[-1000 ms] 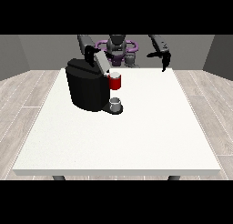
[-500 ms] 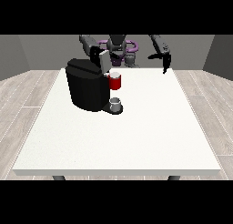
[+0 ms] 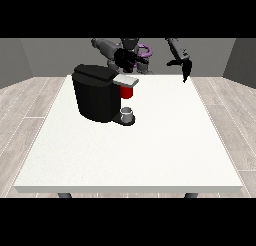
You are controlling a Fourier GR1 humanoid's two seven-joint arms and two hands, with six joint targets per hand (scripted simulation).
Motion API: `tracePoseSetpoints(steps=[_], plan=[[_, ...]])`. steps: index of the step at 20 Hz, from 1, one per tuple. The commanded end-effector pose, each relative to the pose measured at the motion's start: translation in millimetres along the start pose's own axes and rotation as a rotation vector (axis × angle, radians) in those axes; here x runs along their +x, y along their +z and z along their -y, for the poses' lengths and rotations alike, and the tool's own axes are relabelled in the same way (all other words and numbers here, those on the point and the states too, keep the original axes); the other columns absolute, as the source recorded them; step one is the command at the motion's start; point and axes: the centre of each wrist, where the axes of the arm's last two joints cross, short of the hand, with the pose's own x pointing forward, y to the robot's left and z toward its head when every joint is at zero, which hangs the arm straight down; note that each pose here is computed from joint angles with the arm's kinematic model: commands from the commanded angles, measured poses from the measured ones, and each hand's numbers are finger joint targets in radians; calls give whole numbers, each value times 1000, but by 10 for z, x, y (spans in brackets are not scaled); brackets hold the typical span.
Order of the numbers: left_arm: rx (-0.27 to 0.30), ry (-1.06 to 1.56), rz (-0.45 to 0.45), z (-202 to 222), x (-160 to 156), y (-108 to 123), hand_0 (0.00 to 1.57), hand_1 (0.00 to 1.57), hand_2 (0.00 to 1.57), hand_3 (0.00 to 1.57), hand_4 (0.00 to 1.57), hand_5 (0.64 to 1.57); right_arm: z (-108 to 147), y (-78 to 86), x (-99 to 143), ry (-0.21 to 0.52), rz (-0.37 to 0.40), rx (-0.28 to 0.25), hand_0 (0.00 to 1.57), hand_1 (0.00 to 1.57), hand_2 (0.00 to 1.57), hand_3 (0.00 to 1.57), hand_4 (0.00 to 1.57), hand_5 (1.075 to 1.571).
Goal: Insert the coffee pod into the coffee machine and close the lid
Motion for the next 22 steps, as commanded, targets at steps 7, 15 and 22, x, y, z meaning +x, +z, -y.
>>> tracePoseSetpoints(steps=[7,15,22], plan=[[-24,7,-38,-38,-80,19,0,0,0,0,319,1571,-311,-145,305,20,91,63,0,0,0,0,384,1571],[-11,45,-12,10,-101,-140,0,0,0,0,354,1571,-577,150,148,18,128,221,0,0,0,0,473,1571],[-34,52,-14,217,-357,54,0,0,0,0,168,1571,-853,772,-18,-143,170,420,0,0,0,0,461,1571]])
